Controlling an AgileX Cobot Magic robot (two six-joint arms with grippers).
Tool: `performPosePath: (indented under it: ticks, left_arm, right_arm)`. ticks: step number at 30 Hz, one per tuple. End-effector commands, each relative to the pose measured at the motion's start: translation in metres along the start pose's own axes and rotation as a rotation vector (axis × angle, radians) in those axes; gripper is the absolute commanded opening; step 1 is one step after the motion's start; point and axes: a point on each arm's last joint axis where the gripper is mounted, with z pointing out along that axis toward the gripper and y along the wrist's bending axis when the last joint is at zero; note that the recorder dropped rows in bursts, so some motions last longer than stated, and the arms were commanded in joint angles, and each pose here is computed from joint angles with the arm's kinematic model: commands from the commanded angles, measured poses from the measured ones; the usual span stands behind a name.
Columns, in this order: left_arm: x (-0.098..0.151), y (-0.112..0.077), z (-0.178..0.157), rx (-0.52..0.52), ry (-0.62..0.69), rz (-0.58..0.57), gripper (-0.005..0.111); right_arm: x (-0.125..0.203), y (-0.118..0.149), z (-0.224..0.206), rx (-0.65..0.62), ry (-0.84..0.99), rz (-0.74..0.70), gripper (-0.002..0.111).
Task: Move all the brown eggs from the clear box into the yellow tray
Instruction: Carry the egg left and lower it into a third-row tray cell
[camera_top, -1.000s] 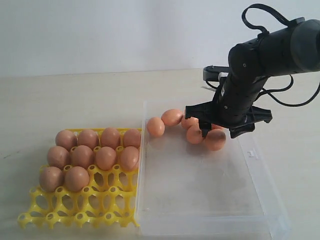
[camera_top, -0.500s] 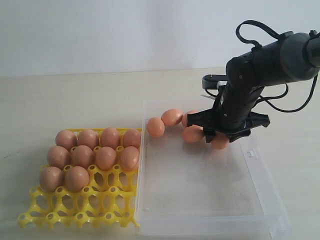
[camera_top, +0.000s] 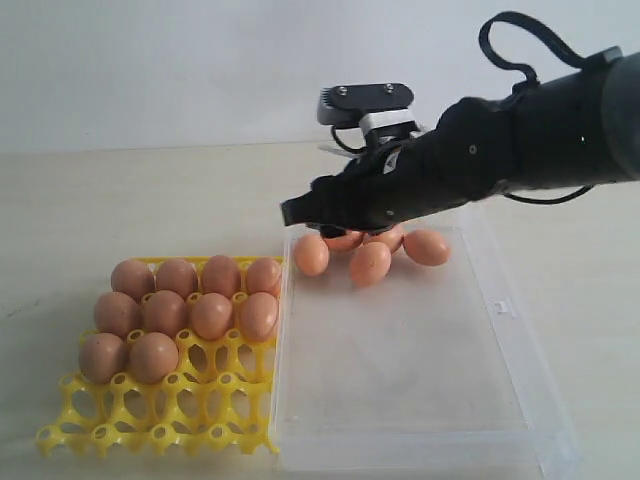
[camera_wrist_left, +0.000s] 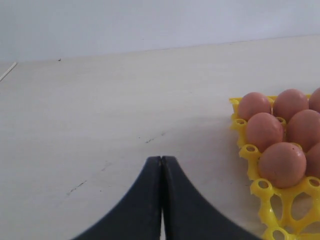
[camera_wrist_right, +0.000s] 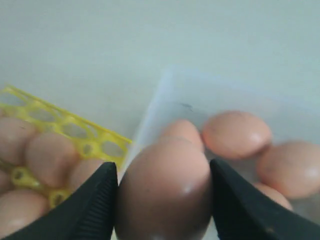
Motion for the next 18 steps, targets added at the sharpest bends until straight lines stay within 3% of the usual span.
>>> performPosePath:
  ticks: [1, 9, 18]
  left_arm:
    - [-0.001, 0.0, 0.0, -0.004, -0.001, 0.005, 0.0]
    - [-0.001, 0.0, 0.0, -0.004, -0.001, 0.005, 0.0]
    - [-0.001, 0.0, 0.0, -0.004, -0.001, 0.005, 0.0]
  right_arm:
    - [0.011, 0.039, -0.01, -0.063, -0.219, -0.095, 0.0]
    - [0.038, 0.092, -0.012, -0.338, -0.378, -0.118, 0.0]
    - [0.062, 0.1, 0.013, -0.477, -0.294, -0.011, 0.0]
